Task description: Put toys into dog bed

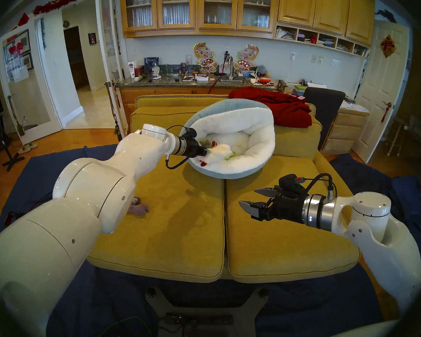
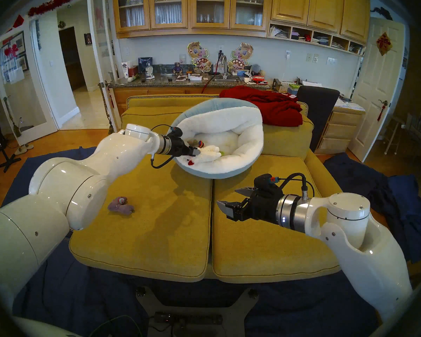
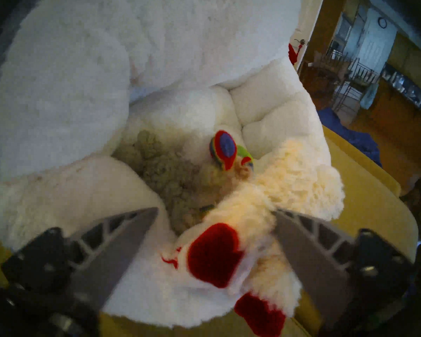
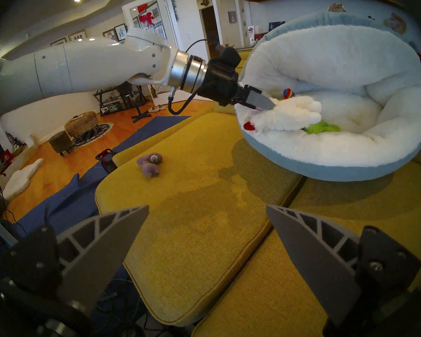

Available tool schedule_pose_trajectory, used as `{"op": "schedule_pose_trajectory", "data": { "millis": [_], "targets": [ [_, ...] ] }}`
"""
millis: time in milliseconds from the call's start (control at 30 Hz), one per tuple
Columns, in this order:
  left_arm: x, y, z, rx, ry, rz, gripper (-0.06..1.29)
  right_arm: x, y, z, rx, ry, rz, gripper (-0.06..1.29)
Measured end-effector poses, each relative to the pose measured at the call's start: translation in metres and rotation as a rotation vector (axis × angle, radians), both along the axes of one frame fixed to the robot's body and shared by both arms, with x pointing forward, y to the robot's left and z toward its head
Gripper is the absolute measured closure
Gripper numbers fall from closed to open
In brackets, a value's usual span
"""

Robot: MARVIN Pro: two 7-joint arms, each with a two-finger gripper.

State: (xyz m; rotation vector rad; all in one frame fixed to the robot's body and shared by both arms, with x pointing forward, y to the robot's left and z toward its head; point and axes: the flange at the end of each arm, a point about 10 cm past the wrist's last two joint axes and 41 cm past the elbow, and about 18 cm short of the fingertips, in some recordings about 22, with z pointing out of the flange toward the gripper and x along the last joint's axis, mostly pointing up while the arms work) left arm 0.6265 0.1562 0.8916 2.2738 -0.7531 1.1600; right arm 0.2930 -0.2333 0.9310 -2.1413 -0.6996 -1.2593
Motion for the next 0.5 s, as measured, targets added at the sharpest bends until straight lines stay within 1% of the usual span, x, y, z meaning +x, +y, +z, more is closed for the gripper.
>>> {"op": "schedule_pose_trajectory", "data": {
  "millis": [100, 133, 167, 200, 267, 433, 500],
  "targets": [
    [-0.005, 0.005, -0.002, -0.006, 0.001, -0.054, 0.00, 0.000, 0.000, 0.000, 0.000, 0.000, 0.000, -0.03],
    [-0.007, 0.006, -0.002, -0.008, 0.000, -0.078, 0.27, 0.000, 0.000, 0.000, 0.000, 0.000, 0.000, -0.03],
    [-0.009, 0.006, -0.003, -0.010, -0.001, -0.095, 0.95, 0.000, 0.000, 0.000, 0.000, 0.000, 0.000, -0.03],
    [-0.010, 0.007, -0.002, -0.012, -0.002, -0.110, 1.24, 0.000, 0.000, 0.000, 0.000, 0.000, 0.000, -0.03],
    [-0.014, 0.008, -0.002, -0.019, -0.008, -0.156, 1.25, 0.000, 0.000, 0.000, 0.000, -0.001, 0.000, -0.03],
    [-0.021, 0.011, 0.004, -0.044, -0.028, -0.238, 1.25, 0.000, 0.000, 0.000, 0.000, -0.001, 0.000, -0.03],
    [-0.022, 0.011, 0.006, -0.051, -0.034, -0.254, 1.25, 0.000, 0.000, 0.000, 0.000, -0.001, 0.000, -0.03]
  ]
}}
